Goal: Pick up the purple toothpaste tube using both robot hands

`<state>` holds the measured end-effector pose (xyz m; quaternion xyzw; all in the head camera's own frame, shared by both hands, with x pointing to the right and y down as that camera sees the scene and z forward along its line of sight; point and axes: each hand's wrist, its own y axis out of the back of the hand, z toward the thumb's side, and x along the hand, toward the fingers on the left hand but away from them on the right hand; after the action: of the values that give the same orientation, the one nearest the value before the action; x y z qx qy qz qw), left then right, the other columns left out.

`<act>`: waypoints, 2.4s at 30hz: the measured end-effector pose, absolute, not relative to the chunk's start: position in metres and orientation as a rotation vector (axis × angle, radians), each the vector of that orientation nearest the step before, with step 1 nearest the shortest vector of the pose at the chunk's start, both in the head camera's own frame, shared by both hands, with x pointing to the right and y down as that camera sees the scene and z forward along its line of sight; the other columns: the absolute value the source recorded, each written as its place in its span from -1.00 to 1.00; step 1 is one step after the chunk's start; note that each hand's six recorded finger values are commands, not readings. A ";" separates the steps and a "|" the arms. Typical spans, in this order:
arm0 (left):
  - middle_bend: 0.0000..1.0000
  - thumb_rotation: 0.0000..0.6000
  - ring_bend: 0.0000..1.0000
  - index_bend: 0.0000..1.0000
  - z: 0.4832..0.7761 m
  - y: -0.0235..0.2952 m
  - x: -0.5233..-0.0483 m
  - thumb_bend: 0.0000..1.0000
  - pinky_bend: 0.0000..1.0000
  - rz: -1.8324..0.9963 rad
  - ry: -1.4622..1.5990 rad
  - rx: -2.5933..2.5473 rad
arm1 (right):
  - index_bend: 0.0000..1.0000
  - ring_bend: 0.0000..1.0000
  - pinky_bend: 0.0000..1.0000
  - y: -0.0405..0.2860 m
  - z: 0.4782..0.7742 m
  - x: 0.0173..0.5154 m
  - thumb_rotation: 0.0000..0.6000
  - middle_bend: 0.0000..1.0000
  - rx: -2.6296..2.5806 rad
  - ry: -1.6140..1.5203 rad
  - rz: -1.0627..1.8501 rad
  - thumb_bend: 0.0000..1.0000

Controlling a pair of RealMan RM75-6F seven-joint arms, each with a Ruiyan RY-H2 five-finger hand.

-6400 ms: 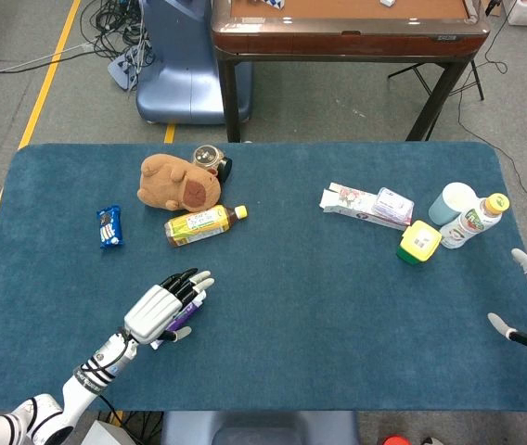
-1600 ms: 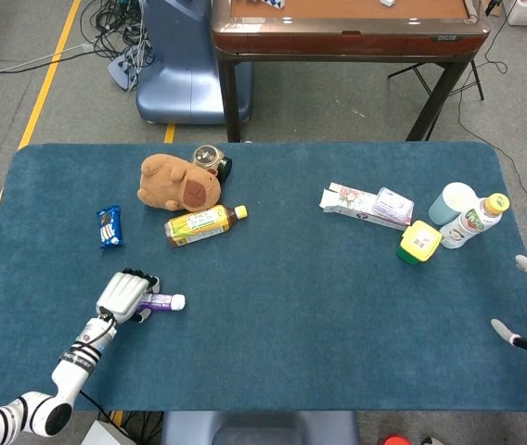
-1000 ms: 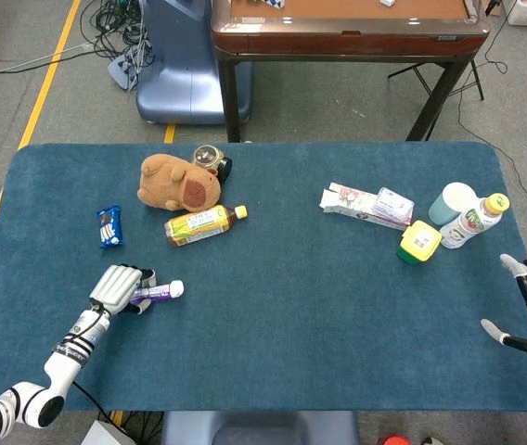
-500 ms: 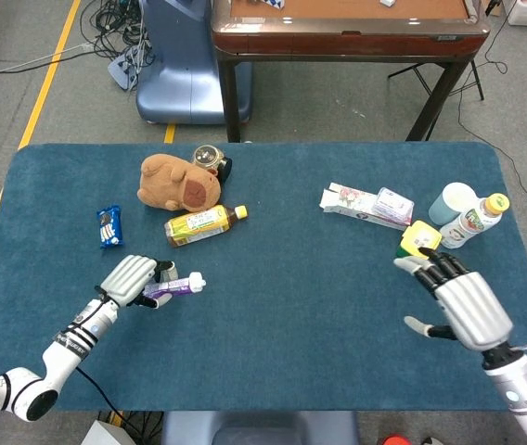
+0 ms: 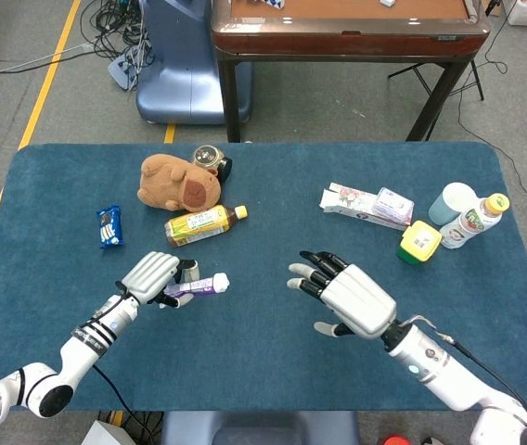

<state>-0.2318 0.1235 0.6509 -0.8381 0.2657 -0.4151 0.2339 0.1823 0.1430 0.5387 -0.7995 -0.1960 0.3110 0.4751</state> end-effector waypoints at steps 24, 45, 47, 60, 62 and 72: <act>0.43 1.00 0.07 0.30 0.649 0.123 -0.203 0.11 -0.12 -1.136 0.704 -2.352 | -0.41 -0.90 -0.69 0.140 0.576 0.092 1.00 -0.66 -1.898 -0.340 0.663 -0.90; 0.44 1.00 0.07 0.32 0.651 0.119 -0.217 0.15 -0.12 -1.160 0.767 -2.378 | -0.41 -0.90 -0.69 0.135 0.611 0.103 1.00 -0.66 -1.916 -0.319 0.793 -0.90; 0.44 1.00 0.07 0.32 0.652 0.119 -0.219 0.15 -0.12 -1.162 0.776 -2.384 | -0.41 -0.90 -0.69 0.135 0.614 0.104 1.00 -0.66 -1.922 -0.320 0.800 -0.90; 0.44 1.00 0.07 0.32 0.647 0.113 -0.226 0.15 -0.11 -1.147 0.836 -2.422 | -0.41 -0.90 -0.69 0.136 0.627 0.101 1.00 -0.66 -1.958 -0.334 0.815 -0.90; 0.44 1.00 0.07 0.32 0.646 0.112 -0.227 0.15 -0.11 -1.142 0.845 -2.427 | -0.41 -0.90 -0.69 0.135 0.627 0.100 1.00 -0.66 -1.966 -0.344 0.812 -0.90; 0.44 1.00 0.07 0.32 0.642 0.114 -0.231 0.15 -0.11 -1.106 0.907 -2.484 | -0.41 -0.90 -0.69 0.136 0.624 0.101 1.00 -0.66 -2.041 -0.424 0.793 -0.90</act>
<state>-0.2310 0.1141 0.6421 -0.8584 0.3136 -0.3822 0.1372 0.1014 0.1356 0.6238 -0.8217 -0.1708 0.3193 0.4401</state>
